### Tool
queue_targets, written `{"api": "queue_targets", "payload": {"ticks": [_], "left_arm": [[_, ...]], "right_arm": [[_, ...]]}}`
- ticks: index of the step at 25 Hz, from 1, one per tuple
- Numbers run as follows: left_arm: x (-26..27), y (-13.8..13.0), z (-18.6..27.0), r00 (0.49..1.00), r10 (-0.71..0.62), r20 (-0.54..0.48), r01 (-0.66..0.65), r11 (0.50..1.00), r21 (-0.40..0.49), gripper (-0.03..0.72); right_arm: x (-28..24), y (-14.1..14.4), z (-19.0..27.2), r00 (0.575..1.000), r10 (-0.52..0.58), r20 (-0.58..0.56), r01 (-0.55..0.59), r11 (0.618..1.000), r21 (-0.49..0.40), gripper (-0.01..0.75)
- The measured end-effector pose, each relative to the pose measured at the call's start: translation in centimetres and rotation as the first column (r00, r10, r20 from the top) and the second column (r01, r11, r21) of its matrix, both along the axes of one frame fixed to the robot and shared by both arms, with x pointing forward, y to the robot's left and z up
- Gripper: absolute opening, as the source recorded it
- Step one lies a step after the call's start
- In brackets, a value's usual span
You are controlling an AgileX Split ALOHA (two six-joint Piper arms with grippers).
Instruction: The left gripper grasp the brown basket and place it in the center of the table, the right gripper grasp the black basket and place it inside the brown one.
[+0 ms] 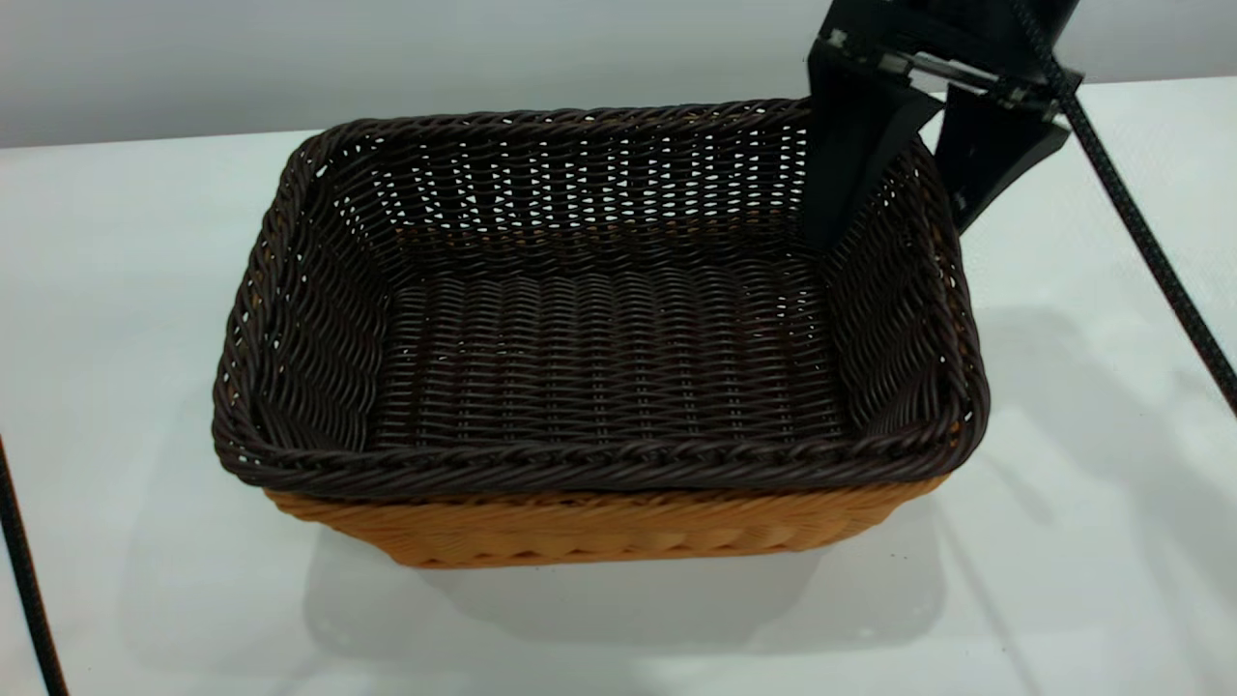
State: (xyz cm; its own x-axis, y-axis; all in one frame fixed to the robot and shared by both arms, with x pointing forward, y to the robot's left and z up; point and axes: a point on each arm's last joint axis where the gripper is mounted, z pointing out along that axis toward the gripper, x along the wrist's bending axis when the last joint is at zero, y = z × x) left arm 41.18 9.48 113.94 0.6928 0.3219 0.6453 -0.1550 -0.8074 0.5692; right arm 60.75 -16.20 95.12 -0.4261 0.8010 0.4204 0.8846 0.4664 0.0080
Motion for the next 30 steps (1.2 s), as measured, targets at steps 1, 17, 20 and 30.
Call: {"api": "queue_targets", "payload": {"ticks": [1,17,20,30], "left_arm": [[0.0,0.0,0.0,1.0,0.001,0.003,-0.001,1.0,0.003,0.627],[0.5,0.7,0.1,0.996,0.027,0.083,-0.036,0.993,0.114,0.627],[0.5,1.3,-0.3,0.996,0.068,0.059,-0.077,0.984,0.158,0.626],[-0.9,5.1,0.6,0.919,0.378,-0.109,-0.37,0.925,0.086,0.43]], "right_arm": [[0.0,-0.2,0.0,1.0,-0.003,0.001,0.003,1.0,-0.024,0.654],[-1.0,-1.1,5.3,0.99,-0.031,0.137,0.04,0.997,-0.063,0.654],[-1.8,-1.0,7.7,0.981,-0.03,0.191,0.032,0.999,-0.006,0.627],[-4.4,-1.2,13.7,0.943,-0.062,0.327,0.035,0.995,0.089,0.219]]}}
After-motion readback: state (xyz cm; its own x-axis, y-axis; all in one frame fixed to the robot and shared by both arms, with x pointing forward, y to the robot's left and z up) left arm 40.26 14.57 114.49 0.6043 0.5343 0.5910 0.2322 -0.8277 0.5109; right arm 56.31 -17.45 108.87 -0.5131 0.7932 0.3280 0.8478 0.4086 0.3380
